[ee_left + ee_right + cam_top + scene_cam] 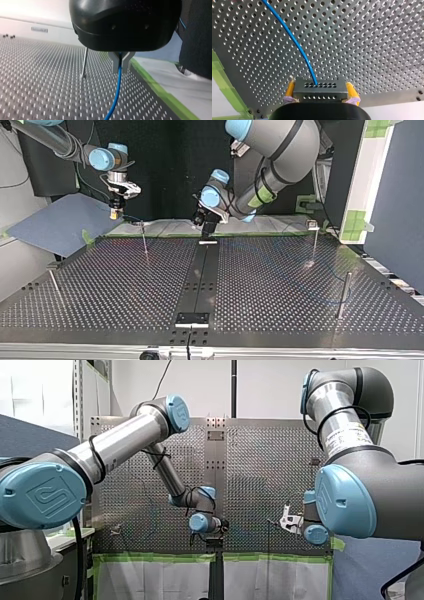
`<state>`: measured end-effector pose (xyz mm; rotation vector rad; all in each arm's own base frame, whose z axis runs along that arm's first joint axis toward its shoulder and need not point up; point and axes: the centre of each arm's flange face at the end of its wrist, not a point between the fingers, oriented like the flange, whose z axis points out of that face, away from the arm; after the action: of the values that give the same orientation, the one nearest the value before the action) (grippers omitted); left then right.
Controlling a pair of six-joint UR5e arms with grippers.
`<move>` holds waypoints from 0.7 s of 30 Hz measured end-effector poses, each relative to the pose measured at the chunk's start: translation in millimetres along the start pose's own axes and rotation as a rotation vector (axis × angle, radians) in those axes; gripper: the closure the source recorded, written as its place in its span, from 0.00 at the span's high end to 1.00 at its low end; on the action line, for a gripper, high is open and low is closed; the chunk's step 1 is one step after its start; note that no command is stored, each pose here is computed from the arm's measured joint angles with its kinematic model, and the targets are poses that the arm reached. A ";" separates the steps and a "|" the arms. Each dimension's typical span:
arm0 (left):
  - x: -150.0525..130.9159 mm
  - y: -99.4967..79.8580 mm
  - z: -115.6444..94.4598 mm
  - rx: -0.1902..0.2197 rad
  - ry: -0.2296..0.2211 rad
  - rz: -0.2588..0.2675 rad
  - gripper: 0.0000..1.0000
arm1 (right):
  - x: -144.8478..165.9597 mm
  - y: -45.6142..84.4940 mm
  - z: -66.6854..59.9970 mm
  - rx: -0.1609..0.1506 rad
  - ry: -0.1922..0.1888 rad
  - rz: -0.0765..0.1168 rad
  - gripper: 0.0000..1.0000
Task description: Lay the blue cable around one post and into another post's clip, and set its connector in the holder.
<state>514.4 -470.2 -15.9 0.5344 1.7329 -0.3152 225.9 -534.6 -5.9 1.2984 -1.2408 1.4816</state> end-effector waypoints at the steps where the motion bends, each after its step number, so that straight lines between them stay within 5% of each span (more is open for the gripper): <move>1: -0.1 -3.8 -0.8 0.004 0.000 0.001 0.00 | 0.1 0.7 0.0 -0.003 0.000 0.000 0.02; 11: -8.1 -51.1 -8.5 0.032 -0.020 -0.039 0.00 | 1.0 13.4 0.8 -0.042 -0.008 -0.001 0.02; 21: -10.1 -68.8 -12.1 0.051 -0.025 -0.071 0.00 | 4.9 37.1 4.4 -0.090 -0.002 0.002 0.02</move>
<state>470.6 -525.1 -8.5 0.5049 1.7259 -0.4161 190.3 -546.8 -7.3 1.2397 -1.2950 1.4095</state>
